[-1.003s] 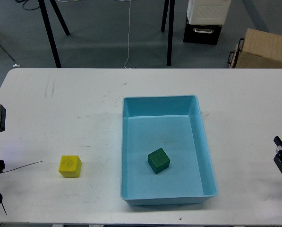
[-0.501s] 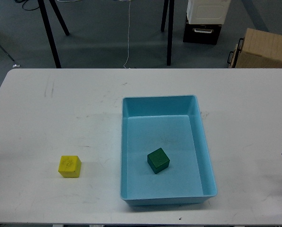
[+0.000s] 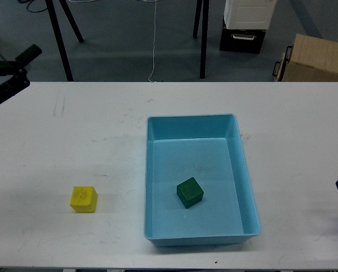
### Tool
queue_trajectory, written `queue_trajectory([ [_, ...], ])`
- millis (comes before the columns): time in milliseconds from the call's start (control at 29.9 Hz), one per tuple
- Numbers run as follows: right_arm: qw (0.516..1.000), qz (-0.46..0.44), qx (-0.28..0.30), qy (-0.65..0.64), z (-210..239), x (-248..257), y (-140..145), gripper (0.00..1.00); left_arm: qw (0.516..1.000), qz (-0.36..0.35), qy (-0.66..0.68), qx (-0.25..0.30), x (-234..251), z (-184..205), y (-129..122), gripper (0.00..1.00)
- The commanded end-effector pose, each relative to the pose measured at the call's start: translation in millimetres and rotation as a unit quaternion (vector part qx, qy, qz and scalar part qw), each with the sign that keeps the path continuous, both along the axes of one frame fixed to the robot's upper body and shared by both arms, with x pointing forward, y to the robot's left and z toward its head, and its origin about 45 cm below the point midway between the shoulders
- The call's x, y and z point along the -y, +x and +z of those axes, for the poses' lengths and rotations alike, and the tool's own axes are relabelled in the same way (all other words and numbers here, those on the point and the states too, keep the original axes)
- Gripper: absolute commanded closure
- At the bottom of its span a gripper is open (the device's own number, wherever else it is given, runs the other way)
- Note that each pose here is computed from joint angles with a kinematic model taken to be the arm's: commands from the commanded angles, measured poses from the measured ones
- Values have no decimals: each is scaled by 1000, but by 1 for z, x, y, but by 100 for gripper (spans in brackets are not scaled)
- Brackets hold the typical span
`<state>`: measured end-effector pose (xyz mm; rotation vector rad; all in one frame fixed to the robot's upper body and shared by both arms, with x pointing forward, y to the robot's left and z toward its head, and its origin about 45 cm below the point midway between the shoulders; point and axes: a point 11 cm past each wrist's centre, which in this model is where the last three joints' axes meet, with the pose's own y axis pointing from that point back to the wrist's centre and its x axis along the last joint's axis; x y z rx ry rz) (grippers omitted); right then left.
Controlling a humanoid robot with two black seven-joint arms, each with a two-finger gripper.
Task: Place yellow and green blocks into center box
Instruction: 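Swing the left gripper over and down toward the yellow cube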
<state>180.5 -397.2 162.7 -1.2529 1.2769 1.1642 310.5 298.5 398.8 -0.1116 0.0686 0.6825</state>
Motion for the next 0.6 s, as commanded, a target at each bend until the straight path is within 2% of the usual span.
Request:
queue_trajectory([
  [0, 1000, -6, -4, -3, -1, 4, -4, 17, 993, -64, 102, -2, 34, -19, 2, 0],
  [201, 1000, -7, -6, -4, -2, 6, -6, 17, 944, -134, 301, -28, 50, -64, -5, 0],
  [435, 1000, -9, -5, -2, -2, 6, -6, 17, 902, -168, 398, 10, 67, -46, 5, 0],
  [568, 1000, -9, -6, -3, -2, 6, -6, 17, 865, -189, 464, 13, 83, -54, 28, 0],
])
